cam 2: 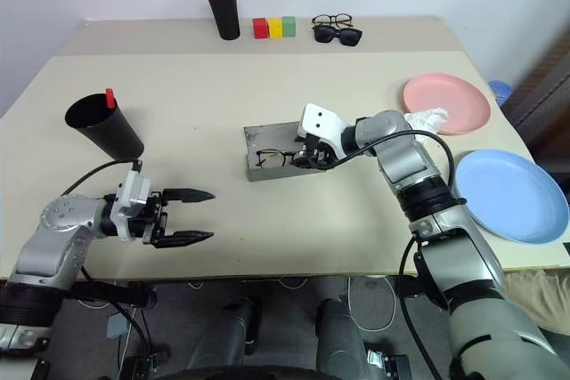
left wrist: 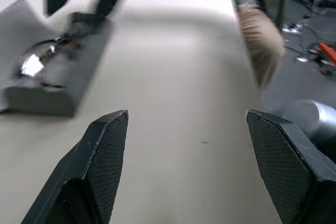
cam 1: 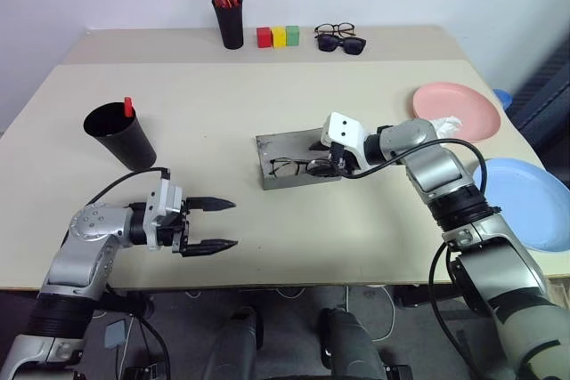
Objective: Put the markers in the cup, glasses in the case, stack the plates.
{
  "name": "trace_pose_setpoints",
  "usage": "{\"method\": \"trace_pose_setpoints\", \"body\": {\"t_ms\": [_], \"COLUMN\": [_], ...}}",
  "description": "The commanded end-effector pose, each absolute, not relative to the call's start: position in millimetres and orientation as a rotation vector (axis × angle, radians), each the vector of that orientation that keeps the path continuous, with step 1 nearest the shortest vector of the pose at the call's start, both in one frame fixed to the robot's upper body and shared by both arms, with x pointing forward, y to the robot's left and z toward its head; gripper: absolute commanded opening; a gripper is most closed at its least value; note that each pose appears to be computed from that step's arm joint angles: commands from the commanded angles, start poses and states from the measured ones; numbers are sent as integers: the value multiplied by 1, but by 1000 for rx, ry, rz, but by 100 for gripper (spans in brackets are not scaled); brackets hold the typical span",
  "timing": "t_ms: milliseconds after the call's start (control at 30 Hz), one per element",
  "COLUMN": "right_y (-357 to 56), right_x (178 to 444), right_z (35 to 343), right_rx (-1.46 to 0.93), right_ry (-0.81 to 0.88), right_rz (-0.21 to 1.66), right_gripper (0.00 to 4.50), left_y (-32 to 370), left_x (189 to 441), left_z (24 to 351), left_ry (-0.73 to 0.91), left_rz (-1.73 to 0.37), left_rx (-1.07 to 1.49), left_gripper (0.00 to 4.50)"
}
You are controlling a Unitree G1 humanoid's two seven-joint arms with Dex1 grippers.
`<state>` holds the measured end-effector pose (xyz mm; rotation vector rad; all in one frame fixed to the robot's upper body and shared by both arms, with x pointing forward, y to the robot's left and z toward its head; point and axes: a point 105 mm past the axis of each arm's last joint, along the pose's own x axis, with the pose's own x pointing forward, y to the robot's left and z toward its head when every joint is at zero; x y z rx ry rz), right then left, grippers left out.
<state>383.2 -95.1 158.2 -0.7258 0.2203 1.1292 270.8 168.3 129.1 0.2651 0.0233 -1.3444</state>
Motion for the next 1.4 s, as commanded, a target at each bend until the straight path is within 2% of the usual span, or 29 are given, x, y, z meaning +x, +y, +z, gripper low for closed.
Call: {"method": "trace_pose_setpoints", "body": {"t_ms": [33,133,233,333,500,533,667,833,1033,1200,1400], "right_y": [-104,-126,-141,-165,-196,-200,-209,-210,-207,-203,-200], "right_x": [380,360,340,311,273,267,247,235,234,237,242], "right_z": [177,195,200,192,173,169,159,160,168,172,174], "right_rx": [-749,-710,-705,-721,-640,-637,-590,-511,-488,-491,-489], "right_ry": [150,108,99,115,194,208,214,101,-23,-64,-77], "right_rz": [1085,1042,1003,952,821,800,712,643,626,625,625], "right_gripper": [444,444,444,450,450,450,450,450,450,450,450], "left_y": [171,163,159,151,128,124,101,79,66,63,50], "left_x": [287,321,345,375,417,423,440,452,450,448,426], "left_z": [150,180,193,203,209,209,205,201,187,184,175], "left_ry": [-52,-145,-168,-150,-94,-82,-28,31,107,145,259], "left_rz": [-1265,-1159,-1107,-1058,-994,-986,-954,-903,-950,-983,-1205], "left_rx": [247,233,267,298,386,405,506,659,796,809,644], "left_gripper": [367,367,367,276,19,8,8,8,8,8,8]}}
